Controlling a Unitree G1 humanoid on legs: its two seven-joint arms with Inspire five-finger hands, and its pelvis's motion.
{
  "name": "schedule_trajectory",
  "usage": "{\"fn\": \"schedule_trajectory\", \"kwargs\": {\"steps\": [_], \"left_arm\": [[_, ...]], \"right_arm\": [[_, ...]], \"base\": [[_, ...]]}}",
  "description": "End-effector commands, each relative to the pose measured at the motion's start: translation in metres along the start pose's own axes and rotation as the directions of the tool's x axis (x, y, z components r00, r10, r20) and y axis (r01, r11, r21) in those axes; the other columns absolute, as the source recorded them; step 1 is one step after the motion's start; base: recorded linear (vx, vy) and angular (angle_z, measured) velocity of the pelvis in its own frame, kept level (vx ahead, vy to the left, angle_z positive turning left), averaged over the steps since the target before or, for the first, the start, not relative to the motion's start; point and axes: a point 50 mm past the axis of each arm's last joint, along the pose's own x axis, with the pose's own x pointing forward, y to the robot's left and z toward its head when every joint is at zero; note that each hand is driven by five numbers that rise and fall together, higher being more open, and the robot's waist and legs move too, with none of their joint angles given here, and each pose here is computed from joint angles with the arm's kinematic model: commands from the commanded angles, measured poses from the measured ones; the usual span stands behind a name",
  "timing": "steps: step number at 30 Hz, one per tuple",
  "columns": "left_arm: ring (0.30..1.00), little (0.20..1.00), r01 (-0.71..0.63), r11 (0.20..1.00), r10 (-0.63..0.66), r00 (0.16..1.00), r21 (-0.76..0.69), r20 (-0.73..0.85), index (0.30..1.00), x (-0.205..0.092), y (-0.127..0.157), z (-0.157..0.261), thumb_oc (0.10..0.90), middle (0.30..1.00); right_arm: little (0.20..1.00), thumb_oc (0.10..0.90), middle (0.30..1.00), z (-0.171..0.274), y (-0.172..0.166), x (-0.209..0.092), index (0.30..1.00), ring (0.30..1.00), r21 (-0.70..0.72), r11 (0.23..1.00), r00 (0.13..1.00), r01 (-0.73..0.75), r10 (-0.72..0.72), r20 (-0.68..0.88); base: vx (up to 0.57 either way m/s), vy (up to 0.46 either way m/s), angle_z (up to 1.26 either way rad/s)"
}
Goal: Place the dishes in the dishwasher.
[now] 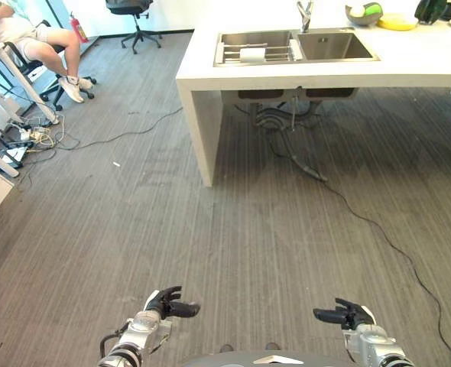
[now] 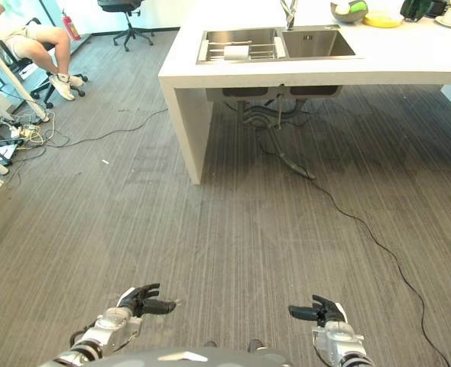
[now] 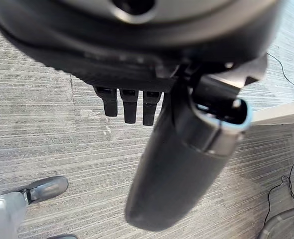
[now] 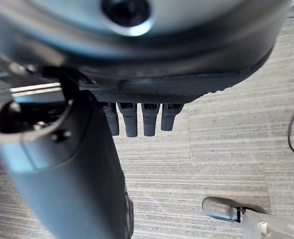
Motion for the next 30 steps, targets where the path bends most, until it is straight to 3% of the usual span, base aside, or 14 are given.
{"fn": "schedule_trajectory", "kwargs": {"steps": [1,6,13,24,30], "left_arm": [[0.9,0.9,-0.027,0.999,0.019,0.986,0.045,0.163,0.9,0.004,0.01,0.045,0.8,0.9],[0.9,0.9,-0.011,0.997,0.003,0.995,0.082,0.104,0.9,0.004,0.004,0.028,0.8,0.9],[0.9,0.9,-0.009,0.993,0.006,1.0,0.114,0.026,0.9,0.005,-0.005,0.012,0.8,0.9],[0.9,0.9,0.031,0.998,-0.012,0.958,0.063,-0.285,0.9,-0.013,-0.022,-0.069,0.8,0.9],[0.9,0.9,0.04,0.997,-0.02,0.961,0.066,-0.276,0.9,-0.012,-0.02,-0.066,0.8,0.9]], "right_arm": [[0.9,0.8,0.9,0.034,-0.007,0.003,0.9,0.9,-0.043,0.999,0.991,0.029,-0.023,0.134],[0.9,0.8,0.9,0.023,-0.003,0.003,0.9,0.9,-0.129,0.992,0.996,-0.002,0.013,0.086],[0.9,0.8,0.9,-0.007,-0.006,0.002,0.9,0.9,-0.121,0.993,0.999,0.017,-0.021,-0.032],[0.9,0.8,0.9,-0.036,0.008,-0.004,0.9,0.9,-0.125,0.992,0.991,-0.012,-0.005,-0.136],[0.9,0.8,0.9,-0.036,0.017,-0.003,0.9,0.9,-0.177,0.982,0.986,-0.068,0.04,-0.161]], "base": [[0.02,0.014,-0.06],[0.01,0.011,-0.06],[0.0,0.002,0.0],[-0.02,-0.002,-0.04],[0.05,0.032,-0.09]]}}
